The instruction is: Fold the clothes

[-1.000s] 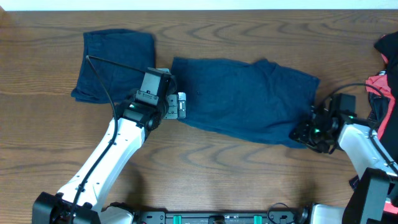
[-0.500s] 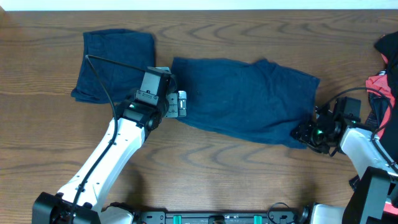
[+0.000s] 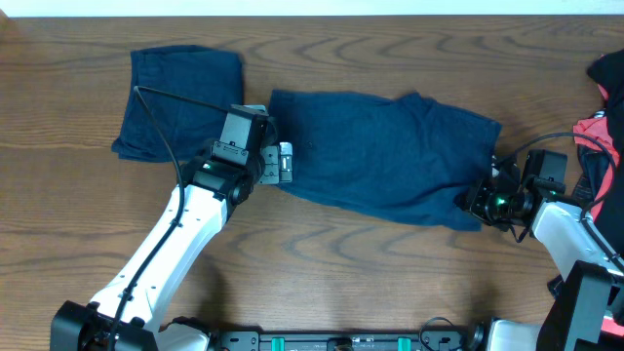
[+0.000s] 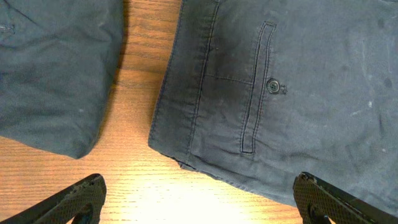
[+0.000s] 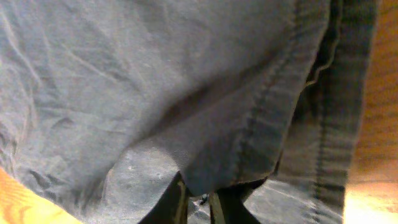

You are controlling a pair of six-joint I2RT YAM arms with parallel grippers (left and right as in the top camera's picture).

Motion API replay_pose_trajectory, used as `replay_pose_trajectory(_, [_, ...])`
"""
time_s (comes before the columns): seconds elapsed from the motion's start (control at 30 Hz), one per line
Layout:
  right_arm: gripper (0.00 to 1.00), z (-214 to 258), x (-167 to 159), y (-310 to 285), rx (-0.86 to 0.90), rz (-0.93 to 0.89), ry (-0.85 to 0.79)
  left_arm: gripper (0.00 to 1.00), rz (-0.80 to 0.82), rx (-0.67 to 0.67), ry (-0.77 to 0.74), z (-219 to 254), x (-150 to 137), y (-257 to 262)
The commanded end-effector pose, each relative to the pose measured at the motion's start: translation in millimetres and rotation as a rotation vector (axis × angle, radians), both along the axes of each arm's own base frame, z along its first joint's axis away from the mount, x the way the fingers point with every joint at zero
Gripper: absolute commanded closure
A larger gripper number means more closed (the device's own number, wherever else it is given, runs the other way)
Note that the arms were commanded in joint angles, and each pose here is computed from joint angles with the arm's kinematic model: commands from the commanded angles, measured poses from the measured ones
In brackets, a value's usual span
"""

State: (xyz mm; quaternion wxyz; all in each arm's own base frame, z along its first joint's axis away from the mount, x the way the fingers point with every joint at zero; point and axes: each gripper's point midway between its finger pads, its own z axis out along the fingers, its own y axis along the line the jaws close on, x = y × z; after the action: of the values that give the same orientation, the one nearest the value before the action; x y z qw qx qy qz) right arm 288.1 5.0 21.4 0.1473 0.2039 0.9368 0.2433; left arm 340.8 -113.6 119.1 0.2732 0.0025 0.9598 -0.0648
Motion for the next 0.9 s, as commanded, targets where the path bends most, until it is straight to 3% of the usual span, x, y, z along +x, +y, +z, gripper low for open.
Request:
replay_pose_trajectory(0.0, [0.94,7.9,4.2,8.7,0.044,0.021,-0.032,0.02,-0.002,0.021,0.011,-6.6,-2.1,2.9])
replay_pose_trajectory(0.07, [0.99,10.3,6.7,7.4,0.044,0.018,-0.039,0.02,-0.002,0.021,0.011,-6.6,-2.1,2.9])
replay_pose_trajectory(0.43, [0.99,16.4,10.0,1.8,0.049,0.001,-0.040,0.02,-0.003,0.021,0.011,-6.6,-2.1,2.9])
replay_pose_trajectory(0.63, [0.99,55.4,33.2,32.1,0.269,0.095,-0.231,0.01,-0.002,0.021,0.010,-6.5,-1.9,2.9])
replay_pose_trajectory(0.7, [0.99,57.7,39.5,30.4,0.267,0.074,-0.245,0.01,-0.002,0.021,0.010,-6.5,-1.9,2.9])
replay_pose_trajectory(0.8, [0.97,54.0,44.0,28.2,0.215,0.072,-0.252,0.01,-0.002,0.021,0.010,-6.5,-1.9,2.9])
replay_pose_trajectory(0.87, [0.84,46.6,41.7,26.5,0.173,0.063,-0.222,0.01,-0.003,0.021,0.011,-6.6,-2.0,2.8])
